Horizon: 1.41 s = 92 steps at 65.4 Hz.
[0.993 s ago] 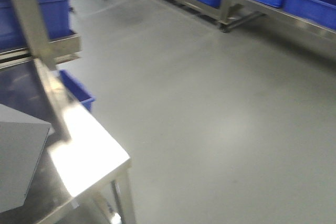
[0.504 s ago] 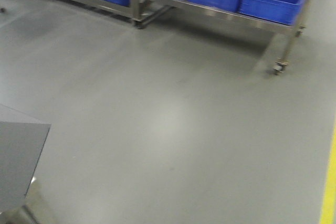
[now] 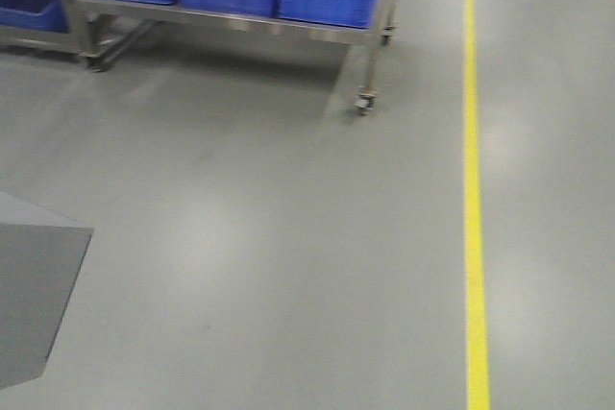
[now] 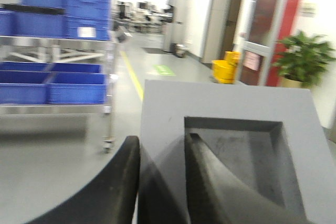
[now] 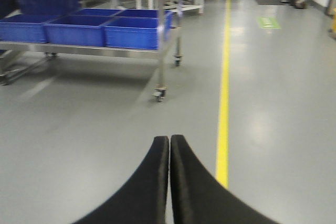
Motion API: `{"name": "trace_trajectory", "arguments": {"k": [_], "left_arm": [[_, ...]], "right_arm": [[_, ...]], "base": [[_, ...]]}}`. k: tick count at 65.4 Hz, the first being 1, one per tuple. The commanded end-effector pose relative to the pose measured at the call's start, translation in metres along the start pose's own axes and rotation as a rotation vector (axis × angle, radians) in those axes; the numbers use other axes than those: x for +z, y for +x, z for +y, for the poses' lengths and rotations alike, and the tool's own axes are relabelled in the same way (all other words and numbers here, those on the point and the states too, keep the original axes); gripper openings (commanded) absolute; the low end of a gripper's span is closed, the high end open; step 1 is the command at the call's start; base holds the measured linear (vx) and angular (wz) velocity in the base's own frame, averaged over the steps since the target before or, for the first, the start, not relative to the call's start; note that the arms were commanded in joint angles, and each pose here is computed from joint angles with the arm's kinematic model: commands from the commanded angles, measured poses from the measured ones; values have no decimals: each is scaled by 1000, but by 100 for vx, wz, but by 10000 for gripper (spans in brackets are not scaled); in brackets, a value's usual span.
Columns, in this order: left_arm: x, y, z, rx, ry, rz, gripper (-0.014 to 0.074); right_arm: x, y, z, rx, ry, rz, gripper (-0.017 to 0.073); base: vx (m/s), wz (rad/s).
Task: Sort gray base to blue bin
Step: 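Drive the base away from the table holding the block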
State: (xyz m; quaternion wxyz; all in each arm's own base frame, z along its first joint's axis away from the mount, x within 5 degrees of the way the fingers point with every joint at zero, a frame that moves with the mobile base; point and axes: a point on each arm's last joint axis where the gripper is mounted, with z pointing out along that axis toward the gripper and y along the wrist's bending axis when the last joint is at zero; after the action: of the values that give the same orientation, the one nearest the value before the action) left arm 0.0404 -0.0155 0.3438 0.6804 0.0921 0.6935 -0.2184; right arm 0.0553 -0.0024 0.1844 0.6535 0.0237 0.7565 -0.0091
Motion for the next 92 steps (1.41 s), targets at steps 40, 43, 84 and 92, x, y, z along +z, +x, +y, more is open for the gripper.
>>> {"name": "trace_trajectory", "arguments": {"k": [40, 43, 84, 92], "left_arm": [[-2, -17, -5, -8, 40, -113, 146], [-2, -17, -5, -8, 40, -113, 146], [-2, -17, -5, -8, 40, -113, 146], [-2, -17, -5, -8, 40, -113, 146]], "right_arm": [[0, -7, 0, -17, 1, -73, -5], [0, -7, 0, -17, 1, -73, -5], [0, -7, 0, -17, 1, -73, -5], [0, -7, 0, -17, 1, -73, -5]], "base": [[16, -37], [26, -10], [38, 9], [42, 12]]}}
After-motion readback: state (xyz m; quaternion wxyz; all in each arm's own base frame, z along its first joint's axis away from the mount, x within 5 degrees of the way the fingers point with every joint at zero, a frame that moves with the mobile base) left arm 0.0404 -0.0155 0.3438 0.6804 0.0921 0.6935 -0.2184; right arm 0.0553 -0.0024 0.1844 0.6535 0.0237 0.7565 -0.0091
